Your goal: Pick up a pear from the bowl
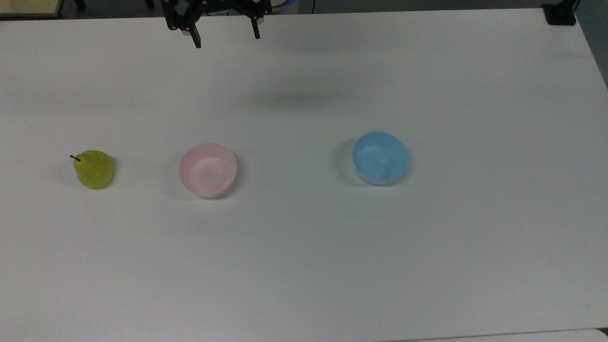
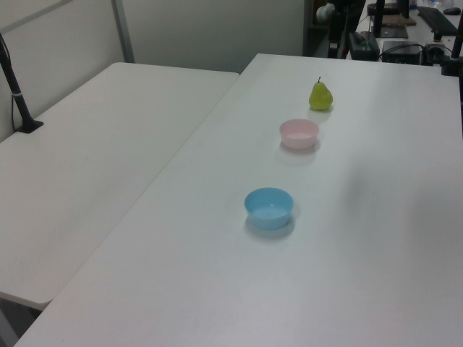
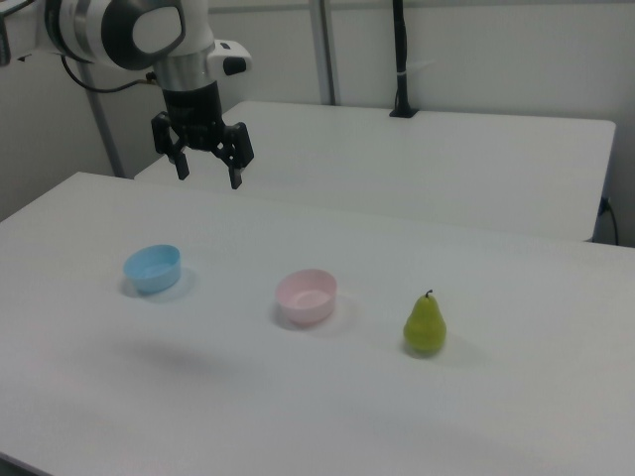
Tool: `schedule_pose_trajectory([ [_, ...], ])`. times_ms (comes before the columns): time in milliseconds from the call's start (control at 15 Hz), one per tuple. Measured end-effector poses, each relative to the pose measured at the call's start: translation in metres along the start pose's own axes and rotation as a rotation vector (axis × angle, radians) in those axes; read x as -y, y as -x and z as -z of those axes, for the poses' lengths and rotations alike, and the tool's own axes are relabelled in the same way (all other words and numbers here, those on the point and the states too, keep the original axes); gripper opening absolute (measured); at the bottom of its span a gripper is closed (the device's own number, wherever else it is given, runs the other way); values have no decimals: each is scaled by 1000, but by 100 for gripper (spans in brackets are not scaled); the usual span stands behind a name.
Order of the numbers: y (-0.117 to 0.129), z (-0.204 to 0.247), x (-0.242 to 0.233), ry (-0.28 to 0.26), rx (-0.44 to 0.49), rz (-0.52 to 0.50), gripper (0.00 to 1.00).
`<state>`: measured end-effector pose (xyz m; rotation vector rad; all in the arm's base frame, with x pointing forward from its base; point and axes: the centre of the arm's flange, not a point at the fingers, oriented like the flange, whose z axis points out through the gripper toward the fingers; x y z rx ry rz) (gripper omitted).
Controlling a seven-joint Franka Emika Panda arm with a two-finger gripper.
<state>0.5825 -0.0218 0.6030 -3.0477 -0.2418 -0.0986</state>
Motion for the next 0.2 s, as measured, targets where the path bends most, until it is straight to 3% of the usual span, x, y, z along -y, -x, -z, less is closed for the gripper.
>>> schedule_pose_trajectory([
  [200,0,0,-1,0,-1,-9,100],
])
